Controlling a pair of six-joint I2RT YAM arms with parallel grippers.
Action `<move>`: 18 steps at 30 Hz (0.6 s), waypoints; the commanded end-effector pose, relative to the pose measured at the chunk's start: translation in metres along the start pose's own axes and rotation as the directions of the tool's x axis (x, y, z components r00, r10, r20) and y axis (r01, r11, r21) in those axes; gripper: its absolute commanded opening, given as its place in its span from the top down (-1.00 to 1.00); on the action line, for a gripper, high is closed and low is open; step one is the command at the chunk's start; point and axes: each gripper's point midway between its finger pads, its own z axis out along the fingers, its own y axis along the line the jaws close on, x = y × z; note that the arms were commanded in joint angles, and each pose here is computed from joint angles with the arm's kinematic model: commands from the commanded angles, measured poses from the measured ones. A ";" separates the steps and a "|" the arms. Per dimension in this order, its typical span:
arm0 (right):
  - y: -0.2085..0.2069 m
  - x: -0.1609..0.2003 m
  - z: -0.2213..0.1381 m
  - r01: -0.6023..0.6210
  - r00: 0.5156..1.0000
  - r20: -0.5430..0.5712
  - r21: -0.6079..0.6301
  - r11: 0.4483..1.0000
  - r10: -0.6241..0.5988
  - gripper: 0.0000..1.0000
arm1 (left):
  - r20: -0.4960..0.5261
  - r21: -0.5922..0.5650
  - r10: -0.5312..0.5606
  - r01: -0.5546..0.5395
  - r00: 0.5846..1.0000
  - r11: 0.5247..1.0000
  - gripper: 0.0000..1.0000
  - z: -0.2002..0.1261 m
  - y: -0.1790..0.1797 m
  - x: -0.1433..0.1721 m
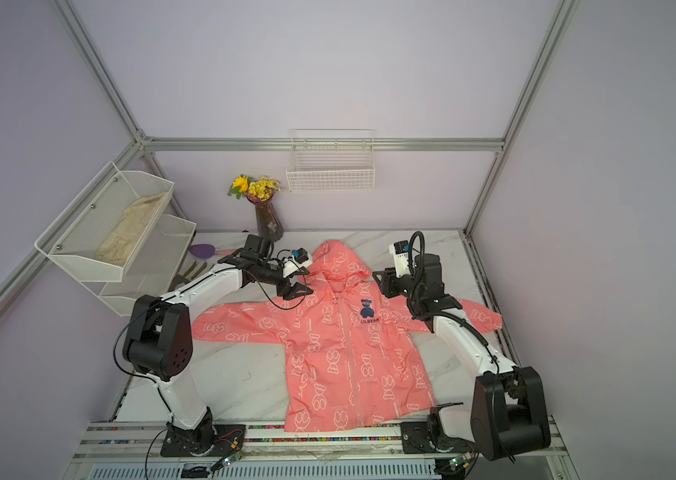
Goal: Unzip the jacket
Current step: Unzip the zipper on the jacket.
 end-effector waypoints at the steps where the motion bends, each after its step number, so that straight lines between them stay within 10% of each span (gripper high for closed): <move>1: 0.008 -0.009 -0.002 0.112 0.992 0.054 0.022 0.993 -0.113 0.03 | -0.034 0.109 0.134 -0.130 0.990 0.986 -0.46 0.011 -0.014 -0.015; 18: 0.007 0.063 -0.006 0.029 0.994 -0.104 0.080 0.996 -0.021 0.12 | -0.165 0.187 0.199 -0.167 0.966 0.968 -0.31 0.080 0.023 0.015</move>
